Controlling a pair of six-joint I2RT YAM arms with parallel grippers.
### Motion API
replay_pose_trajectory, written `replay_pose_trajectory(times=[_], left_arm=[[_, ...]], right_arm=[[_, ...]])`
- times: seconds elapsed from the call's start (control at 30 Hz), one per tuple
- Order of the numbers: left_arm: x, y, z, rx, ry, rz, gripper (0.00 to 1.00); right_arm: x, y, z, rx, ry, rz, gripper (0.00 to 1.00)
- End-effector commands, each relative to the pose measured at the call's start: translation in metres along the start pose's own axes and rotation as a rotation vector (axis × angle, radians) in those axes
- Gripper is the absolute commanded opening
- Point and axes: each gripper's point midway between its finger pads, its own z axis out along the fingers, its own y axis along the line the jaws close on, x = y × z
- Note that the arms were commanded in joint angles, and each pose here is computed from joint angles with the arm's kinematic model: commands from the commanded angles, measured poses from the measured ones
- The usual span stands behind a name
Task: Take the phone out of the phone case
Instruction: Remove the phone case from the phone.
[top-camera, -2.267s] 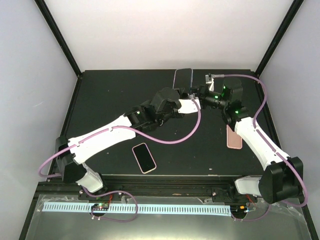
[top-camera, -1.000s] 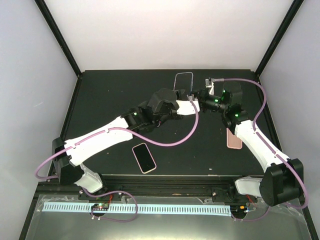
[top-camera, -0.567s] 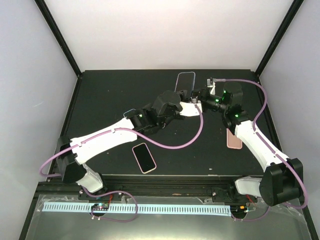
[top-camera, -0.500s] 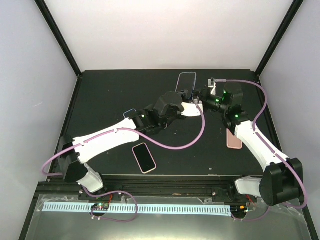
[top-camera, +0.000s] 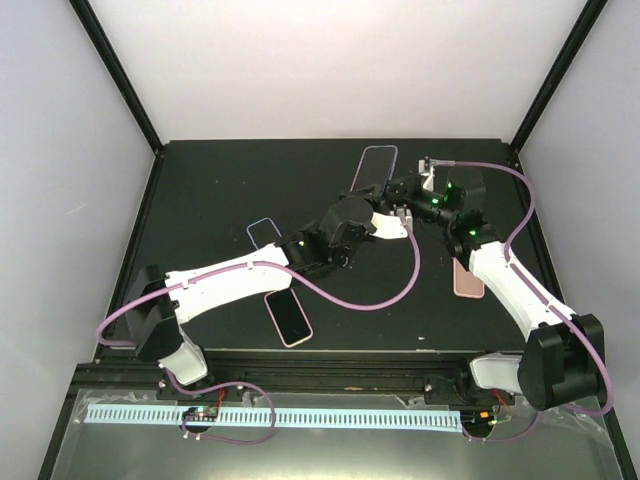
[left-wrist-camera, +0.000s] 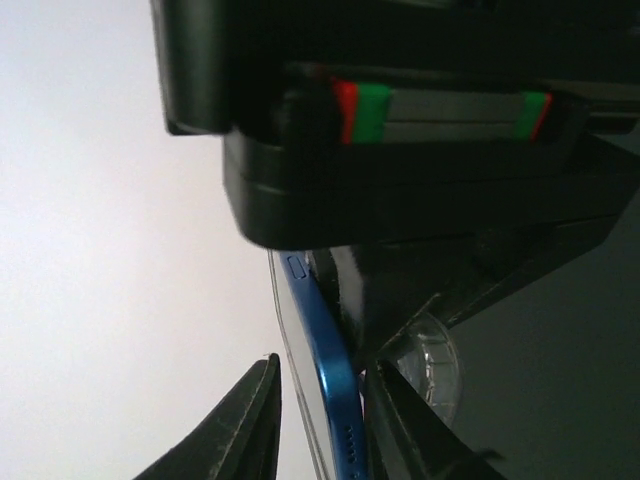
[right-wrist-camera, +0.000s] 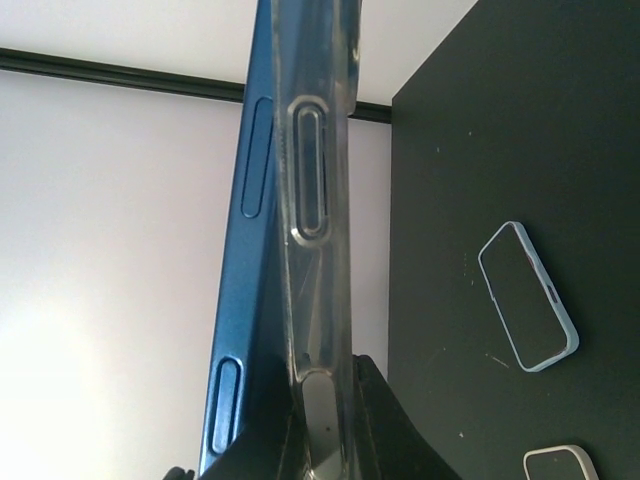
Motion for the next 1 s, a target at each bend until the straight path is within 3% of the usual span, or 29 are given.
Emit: replay_pose_trajectory(times=[0.0,0.17,0.97], left_arm=[[0.023,-0.011,0.017,-0.018,0.098,0.039,0.23],[0.027,-0.001,0.02,0.006,0.103,-0.035,0.02],[0.023,0.104,-0.015,-0.181,-0.012,-0.286,0.02]], right_arm=[[0.024,0.047,-0.007,-0.149,0.109,-0.114,0.01],[0.024,0.043,-0.007,-0.132,0.104,-0.142,0.01],[0.002,-0.028,-0.002,0.099,0.035,-0.132,0.01]])
